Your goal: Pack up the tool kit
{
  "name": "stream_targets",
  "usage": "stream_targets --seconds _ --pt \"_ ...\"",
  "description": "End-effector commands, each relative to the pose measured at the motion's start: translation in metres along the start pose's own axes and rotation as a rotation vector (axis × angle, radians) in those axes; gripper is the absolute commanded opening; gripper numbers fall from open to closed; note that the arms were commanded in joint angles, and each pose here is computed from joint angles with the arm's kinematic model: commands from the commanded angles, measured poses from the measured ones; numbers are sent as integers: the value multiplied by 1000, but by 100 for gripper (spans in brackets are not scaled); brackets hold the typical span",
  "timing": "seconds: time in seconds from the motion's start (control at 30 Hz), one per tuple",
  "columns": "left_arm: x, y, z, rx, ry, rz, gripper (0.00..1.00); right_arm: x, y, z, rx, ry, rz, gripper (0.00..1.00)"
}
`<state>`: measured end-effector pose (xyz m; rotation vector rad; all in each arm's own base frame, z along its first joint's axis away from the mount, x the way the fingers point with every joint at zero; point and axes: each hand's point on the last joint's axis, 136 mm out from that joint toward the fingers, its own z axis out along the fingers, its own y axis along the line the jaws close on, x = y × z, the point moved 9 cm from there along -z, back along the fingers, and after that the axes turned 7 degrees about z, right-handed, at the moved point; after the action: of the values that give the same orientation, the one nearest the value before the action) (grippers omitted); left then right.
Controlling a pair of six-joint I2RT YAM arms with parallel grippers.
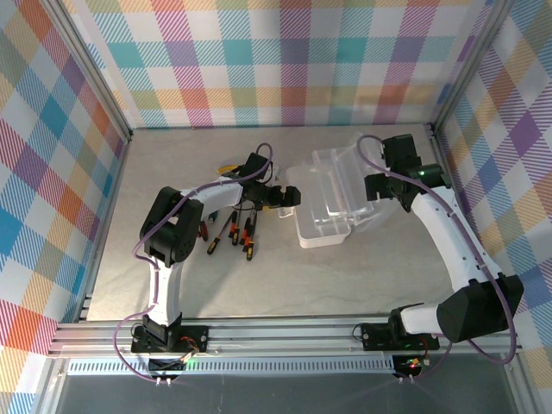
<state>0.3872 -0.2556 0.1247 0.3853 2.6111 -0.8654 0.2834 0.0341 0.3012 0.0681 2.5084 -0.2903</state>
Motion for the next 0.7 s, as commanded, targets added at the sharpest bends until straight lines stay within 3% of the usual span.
stream_targets --seconds 0.0,0.3,0.43,0.67 --pt "0 -1 2 -15 19 -4 100 8 -11 -1 46 19 33 99" --pt "-2 -4 -6 -42 40 8 100 9 -15 -1 9 4 56 99" --pt "-15 -13 -29 -86 5 61 100 4 -1 -15 -212 -55 39 99" --pt "-42 -19 -112 -223 -139 101 100 -5 26 -31 -557 -112 16 99"
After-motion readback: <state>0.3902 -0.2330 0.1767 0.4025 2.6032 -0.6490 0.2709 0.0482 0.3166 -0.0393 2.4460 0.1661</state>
